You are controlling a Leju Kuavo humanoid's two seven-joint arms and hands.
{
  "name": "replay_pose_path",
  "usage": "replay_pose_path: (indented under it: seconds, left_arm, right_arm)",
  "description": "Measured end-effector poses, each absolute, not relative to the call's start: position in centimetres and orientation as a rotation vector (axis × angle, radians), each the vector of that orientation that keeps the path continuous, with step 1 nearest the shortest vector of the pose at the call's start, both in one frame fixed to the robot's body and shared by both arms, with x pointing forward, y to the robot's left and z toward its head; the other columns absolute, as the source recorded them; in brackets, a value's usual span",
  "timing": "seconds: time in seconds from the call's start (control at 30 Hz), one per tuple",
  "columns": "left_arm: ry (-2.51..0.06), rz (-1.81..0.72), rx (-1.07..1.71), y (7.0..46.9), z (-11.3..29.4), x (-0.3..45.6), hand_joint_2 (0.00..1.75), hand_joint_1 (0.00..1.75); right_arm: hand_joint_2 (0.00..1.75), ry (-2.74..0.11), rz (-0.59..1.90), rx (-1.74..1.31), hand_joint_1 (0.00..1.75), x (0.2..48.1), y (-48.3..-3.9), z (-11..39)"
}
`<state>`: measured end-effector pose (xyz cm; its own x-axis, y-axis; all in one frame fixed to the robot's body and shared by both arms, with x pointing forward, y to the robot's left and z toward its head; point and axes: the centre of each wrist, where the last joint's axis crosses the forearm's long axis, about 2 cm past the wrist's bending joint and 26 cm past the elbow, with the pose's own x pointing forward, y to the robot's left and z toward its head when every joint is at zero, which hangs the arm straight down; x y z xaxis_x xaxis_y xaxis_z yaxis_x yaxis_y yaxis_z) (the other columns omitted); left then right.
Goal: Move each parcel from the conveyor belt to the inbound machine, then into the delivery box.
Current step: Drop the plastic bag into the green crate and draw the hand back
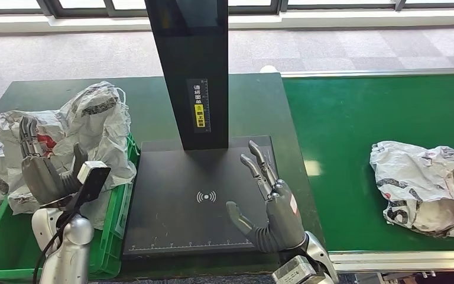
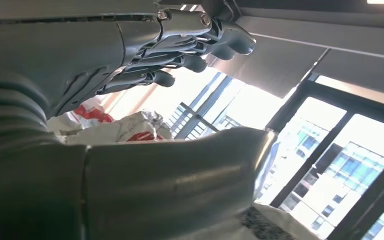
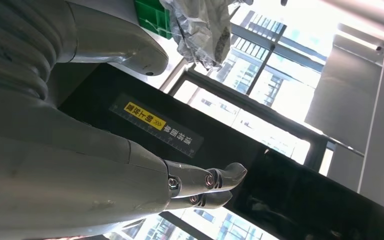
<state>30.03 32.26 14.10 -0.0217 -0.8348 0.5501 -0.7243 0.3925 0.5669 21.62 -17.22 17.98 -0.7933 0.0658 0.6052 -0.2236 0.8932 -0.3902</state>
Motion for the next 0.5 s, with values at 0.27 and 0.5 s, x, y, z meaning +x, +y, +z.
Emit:
replay_pose_path:
  seconds: [0.27,0.5]
  left_arm:
    - [-1.841,-0.096,1.292,31.1,14.8,27.9,0.0,0.0]
    - [-2.15,0.185,0.574,28.6,14.2,25.7,0.0,0.0]
  right_arm:
    - [1.75,-2.363,0.592,0.023,0.0,21.8,-17.3,17.9]
    - [0.0,-1.947,0.64,-0.834,0.0,24.5,-21.4,15.7]
